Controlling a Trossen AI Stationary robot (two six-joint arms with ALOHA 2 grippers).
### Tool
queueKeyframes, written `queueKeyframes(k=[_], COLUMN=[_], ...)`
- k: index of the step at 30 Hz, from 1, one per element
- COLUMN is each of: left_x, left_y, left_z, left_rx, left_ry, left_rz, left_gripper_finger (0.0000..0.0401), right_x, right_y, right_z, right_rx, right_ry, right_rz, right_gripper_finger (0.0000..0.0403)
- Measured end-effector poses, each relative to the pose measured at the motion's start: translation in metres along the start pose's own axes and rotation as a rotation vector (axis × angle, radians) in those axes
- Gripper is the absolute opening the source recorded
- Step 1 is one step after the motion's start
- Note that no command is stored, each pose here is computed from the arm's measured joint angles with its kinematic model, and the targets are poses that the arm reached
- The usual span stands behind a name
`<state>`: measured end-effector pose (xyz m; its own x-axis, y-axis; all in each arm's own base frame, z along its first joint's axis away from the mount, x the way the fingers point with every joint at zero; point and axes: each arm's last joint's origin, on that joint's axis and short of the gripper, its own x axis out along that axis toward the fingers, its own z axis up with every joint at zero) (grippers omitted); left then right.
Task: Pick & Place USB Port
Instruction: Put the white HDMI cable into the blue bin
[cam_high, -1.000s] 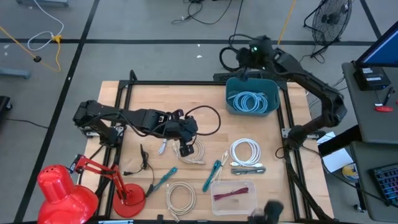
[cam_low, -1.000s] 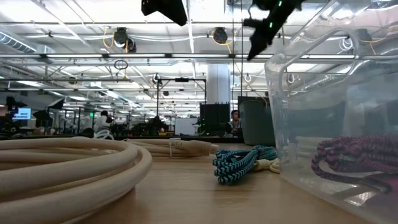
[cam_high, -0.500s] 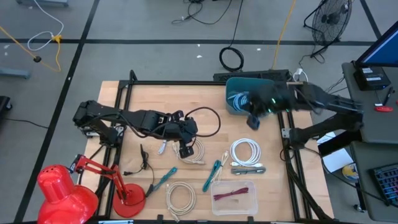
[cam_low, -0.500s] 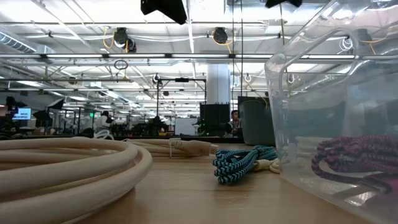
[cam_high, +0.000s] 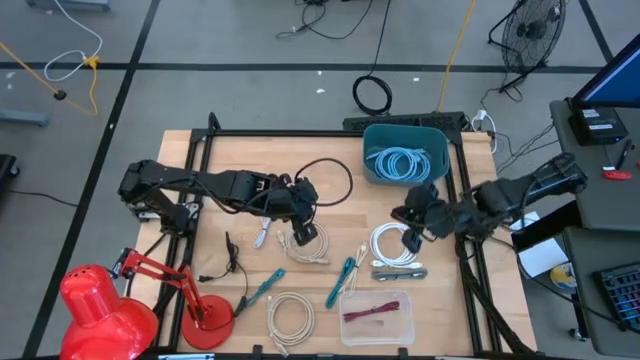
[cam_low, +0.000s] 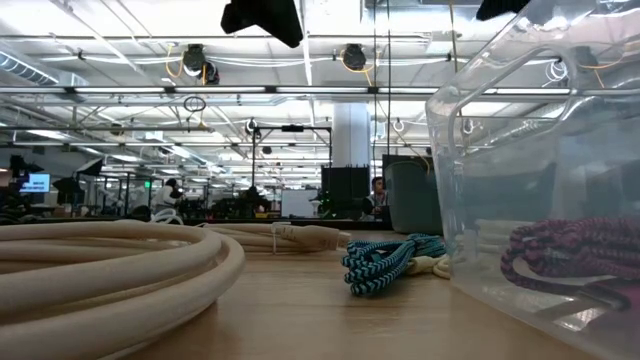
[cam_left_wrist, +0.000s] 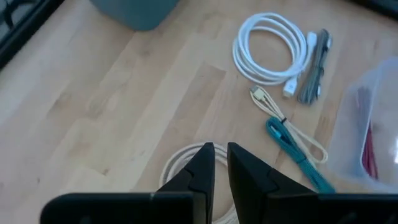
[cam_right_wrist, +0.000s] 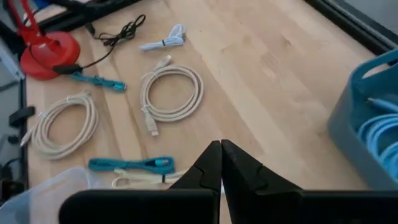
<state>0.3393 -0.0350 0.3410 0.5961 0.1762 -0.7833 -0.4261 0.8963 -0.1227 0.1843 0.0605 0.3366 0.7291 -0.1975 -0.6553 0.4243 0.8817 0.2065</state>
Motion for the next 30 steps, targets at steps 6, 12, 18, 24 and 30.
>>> queueKeyframes(k=[6, 12, 18, 24, 30], left_x=[0.003, 0.002, 0.0, 0.0, -0.001], left_y=[0.009, 0.007, -0.002, -0.002, -0.006], left_z=[0.005, 0.004, 0.003, 0.003, 0.001], left_rx=[-0.28, -0.431, -0.421, -0.433, -0.427], left_ry=[0.009, 0.005, -0.011, -0.004, -0.004], left_rz=[-0.002, 0.0, -0.042, -0.056, -0.064], left_gripper_finger=[0.0046, 0.0046, 0.0046, 0.0046, 0.0046], right_x=[0.039, 0.062, 0.064, 0.057, 0.057], right_y=[-0.003, -0.01, -0.013, -0.012, -0.021], right_z=[-0.027, -0.041, -0.041, -0.043, -0.06], right_rx=[0.109, 0.102, 0.002, -0.17, -0.198], right_ry=[-0.079, -0.129, -0.134, -0.054, 0.193], right_rz=[0.025, 0.046, 0.055, 0.193, 0.23], right_gripper_finger=[0.0, 0.0, 0.0, 0.0, 0.0008])
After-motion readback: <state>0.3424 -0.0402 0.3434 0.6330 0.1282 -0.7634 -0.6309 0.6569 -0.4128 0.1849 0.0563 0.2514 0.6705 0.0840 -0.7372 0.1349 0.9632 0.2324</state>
